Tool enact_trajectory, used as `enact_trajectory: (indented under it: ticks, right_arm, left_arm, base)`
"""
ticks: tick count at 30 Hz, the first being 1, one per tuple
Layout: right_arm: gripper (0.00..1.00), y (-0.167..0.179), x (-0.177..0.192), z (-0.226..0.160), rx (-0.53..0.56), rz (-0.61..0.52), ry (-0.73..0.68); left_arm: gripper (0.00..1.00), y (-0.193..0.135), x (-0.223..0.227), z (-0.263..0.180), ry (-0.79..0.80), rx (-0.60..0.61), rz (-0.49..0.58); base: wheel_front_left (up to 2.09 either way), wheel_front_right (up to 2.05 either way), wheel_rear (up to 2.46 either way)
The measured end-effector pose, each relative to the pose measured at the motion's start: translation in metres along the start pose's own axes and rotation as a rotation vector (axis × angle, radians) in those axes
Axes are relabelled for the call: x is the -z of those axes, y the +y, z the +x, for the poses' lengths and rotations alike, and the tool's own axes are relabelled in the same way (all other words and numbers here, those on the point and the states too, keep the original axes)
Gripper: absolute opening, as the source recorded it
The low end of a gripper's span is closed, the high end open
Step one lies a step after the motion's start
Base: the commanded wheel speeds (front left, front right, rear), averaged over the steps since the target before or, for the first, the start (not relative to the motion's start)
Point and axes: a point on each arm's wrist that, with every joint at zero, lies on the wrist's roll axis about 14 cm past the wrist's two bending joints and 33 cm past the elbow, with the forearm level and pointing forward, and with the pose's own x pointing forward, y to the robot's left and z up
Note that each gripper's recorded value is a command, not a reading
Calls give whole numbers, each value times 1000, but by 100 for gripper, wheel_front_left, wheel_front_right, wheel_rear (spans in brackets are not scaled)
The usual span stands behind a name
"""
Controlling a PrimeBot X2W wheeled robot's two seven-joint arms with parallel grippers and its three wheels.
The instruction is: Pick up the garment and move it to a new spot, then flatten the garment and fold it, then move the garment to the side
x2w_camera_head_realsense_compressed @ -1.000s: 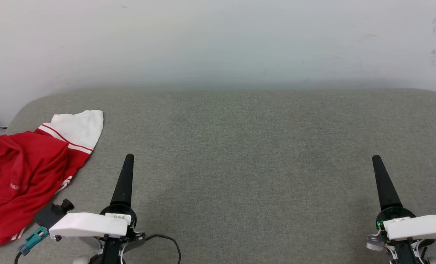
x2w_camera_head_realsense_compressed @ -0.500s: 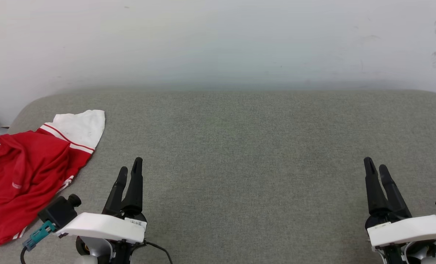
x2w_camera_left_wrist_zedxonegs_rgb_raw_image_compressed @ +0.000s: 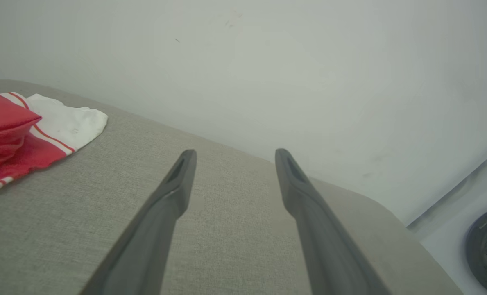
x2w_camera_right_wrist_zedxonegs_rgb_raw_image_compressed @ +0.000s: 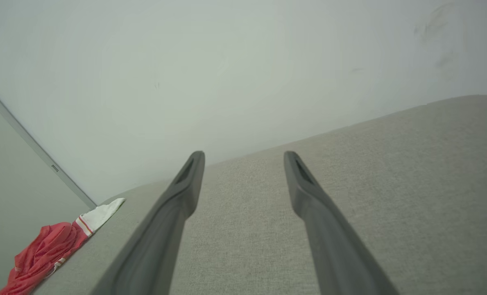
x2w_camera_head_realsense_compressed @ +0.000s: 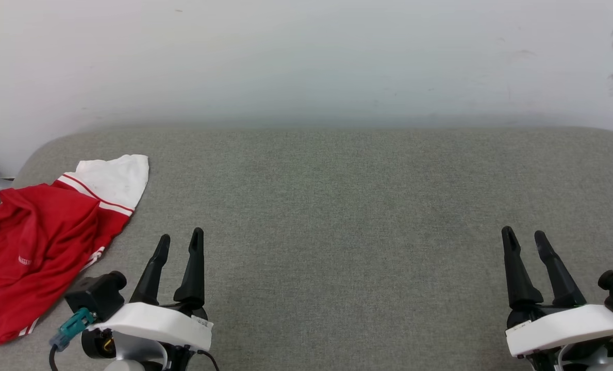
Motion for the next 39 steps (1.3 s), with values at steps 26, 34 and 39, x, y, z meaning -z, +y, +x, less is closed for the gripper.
enact_trajectory:
  ticks: [26,34,39]
  right_arm:
    - [100,-1,-5,-6,-5,-255,17]
    - [100,2,-11,-7,-12,-324,5]
    - [100,2,-12,-7,-14,-353,4]
  left_arm:
    - [100,-2,7,-3,11,30,290]
    - [100,-3,10,-6,9,45,362]
    - [100,-3,11,-7,7,49,386]
  base:
    - [0,0,0]
    - [0,0,0]
    - [0,0,0]
